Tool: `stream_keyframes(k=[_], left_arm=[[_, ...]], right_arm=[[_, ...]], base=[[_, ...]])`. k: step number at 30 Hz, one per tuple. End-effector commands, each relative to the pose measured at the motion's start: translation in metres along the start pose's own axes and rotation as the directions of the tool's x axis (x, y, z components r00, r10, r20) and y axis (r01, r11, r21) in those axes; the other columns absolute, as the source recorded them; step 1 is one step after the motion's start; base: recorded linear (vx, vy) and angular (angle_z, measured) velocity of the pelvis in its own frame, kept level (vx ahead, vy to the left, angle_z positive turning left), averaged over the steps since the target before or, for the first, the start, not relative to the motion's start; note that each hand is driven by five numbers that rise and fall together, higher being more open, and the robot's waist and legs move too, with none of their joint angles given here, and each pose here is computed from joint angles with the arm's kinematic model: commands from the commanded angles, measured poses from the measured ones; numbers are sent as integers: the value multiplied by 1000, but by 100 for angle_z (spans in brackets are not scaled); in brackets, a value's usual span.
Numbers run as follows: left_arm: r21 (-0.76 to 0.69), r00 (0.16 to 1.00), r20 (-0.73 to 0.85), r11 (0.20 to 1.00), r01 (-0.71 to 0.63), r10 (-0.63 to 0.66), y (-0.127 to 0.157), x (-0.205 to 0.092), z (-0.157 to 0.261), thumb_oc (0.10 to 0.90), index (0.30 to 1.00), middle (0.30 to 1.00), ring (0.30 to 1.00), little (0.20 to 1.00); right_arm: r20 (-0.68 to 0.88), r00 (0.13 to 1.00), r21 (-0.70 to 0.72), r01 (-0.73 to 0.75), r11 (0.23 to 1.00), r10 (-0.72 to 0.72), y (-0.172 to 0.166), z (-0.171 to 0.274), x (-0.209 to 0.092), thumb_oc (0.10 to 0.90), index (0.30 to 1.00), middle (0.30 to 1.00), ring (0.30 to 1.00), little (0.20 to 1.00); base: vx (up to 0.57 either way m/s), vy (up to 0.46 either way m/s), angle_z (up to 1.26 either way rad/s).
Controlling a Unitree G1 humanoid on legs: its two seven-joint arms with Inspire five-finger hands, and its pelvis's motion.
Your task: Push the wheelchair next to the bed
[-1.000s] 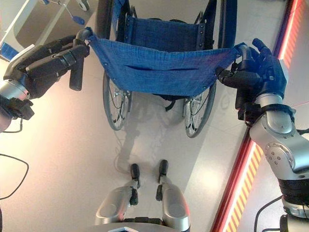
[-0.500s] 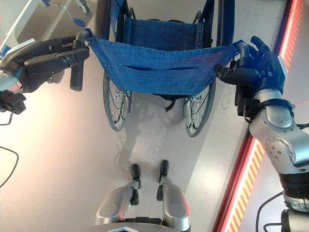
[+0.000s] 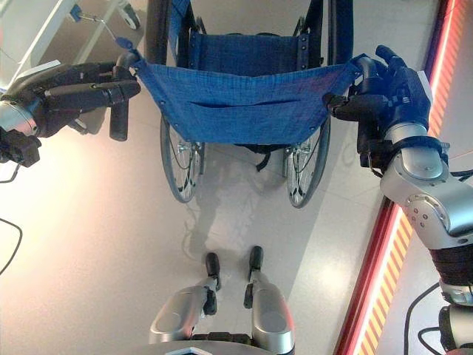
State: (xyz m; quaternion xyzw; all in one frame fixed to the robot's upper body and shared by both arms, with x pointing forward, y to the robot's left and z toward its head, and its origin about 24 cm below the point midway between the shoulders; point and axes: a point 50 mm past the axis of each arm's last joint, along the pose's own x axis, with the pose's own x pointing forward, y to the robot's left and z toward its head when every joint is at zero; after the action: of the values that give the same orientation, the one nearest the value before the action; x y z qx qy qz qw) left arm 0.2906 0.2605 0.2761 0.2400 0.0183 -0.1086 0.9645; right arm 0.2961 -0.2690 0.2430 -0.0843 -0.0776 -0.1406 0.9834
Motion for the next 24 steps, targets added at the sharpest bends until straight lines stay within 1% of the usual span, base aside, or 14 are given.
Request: stream_keyframes(k=[1,2,3,4,15,24], left_arm=[[-31,973,-10,972,231,-231,-33,3,-2,584,575,575,575,575],[-32,973,-11,972,231,-232,-33,4,-3,563,545,545,545,545],[-36,973,-14,972,231,-232,-33,4,-3,441,361,361,361,361],[-42,972,-14,971,234,-234,-34,5,-2,400,300,300,300,300],[-77,967,-31,966,248,-251,-38,8,-7,400,300,300,300,300],[-89,955,-64,955,282,-288,-43,9,-11,400,300,300,300,300]], right_arm=[[145,987,-13,-65,998,67,11,32,4,400,300,300,300,300],[144,987,-14,-67,998,68,11,32,4,400,300,300,300,300],[145,987,-19,-69,997,72,12,32,5,400,300,300,300,300],[143,987,-22,-71,997,74,12,32,5,400,300,300,300,300],[124,990,-33,-68,997,72,12,27,6,400,300,300,300,300],[126,990,-41,-64,997,69,10,27,8,400,300,300,300,300]], base=[[0,0,0],[0,0,0],[0,0,0],[0,0,0],[1,0,1],[0,0,0]])
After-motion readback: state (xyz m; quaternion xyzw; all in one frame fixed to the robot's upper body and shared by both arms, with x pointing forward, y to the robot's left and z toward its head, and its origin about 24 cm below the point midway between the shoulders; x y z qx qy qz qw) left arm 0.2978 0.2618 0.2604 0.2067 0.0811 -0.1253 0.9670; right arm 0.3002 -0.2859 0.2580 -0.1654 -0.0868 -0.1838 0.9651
